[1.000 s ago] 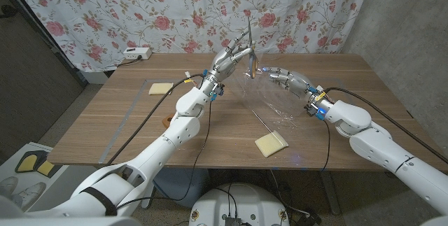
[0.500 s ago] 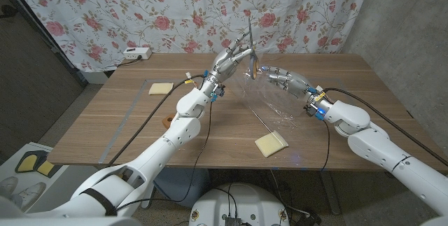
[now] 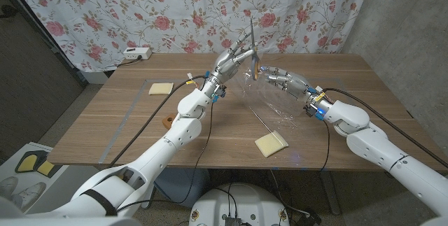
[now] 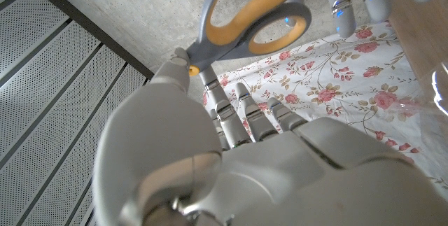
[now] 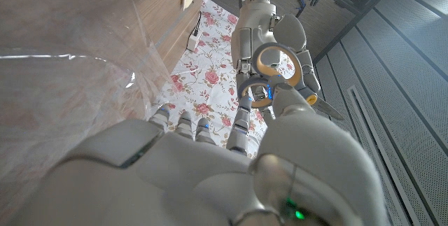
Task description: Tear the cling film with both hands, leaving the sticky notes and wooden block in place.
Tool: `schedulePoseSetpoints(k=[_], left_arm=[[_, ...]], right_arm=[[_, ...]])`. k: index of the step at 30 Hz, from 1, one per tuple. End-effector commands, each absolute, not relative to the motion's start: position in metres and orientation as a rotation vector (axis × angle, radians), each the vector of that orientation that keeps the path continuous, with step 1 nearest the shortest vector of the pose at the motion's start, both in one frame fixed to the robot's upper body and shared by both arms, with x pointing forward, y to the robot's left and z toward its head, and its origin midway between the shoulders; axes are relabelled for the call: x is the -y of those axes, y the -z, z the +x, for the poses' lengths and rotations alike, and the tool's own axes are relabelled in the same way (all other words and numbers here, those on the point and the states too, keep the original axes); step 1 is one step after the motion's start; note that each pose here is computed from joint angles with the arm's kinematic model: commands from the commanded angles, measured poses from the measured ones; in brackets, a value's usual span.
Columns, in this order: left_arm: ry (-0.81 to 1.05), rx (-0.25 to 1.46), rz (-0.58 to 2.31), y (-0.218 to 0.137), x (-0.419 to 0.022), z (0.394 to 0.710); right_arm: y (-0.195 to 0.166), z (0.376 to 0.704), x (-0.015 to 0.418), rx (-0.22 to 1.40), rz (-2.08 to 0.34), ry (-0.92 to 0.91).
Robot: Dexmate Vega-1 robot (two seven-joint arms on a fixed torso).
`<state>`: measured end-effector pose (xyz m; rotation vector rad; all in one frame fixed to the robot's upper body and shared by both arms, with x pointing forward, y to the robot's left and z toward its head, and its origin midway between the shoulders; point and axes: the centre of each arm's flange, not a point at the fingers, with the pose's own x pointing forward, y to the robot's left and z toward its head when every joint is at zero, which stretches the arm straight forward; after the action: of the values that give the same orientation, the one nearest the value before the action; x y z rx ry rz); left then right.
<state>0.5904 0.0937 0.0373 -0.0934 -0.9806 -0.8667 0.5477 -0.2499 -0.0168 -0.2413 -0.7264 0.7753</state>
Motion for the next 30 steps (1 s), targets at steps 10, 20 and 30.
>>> schedulePoseSetpoints(k=[10,20,30], left_arm=[[0.880,0.970,-0.102,-0.0338,-0.0872,0.5894],[0.883,0.969,-0.115,-0.0333,-0.0866,0.5903],[0.888,0.965,-0.138,-0.0305,-0.0870,0.5922]], right_arm=[[0.0173,0.5498,0.2504,0.729,-0.207,-0.827],[0.0191,0.5505,0.2489,0.721,-0.218,-0.833],[0.0163,0.5486,0.2492,0.728,-0.235,-0.839]])
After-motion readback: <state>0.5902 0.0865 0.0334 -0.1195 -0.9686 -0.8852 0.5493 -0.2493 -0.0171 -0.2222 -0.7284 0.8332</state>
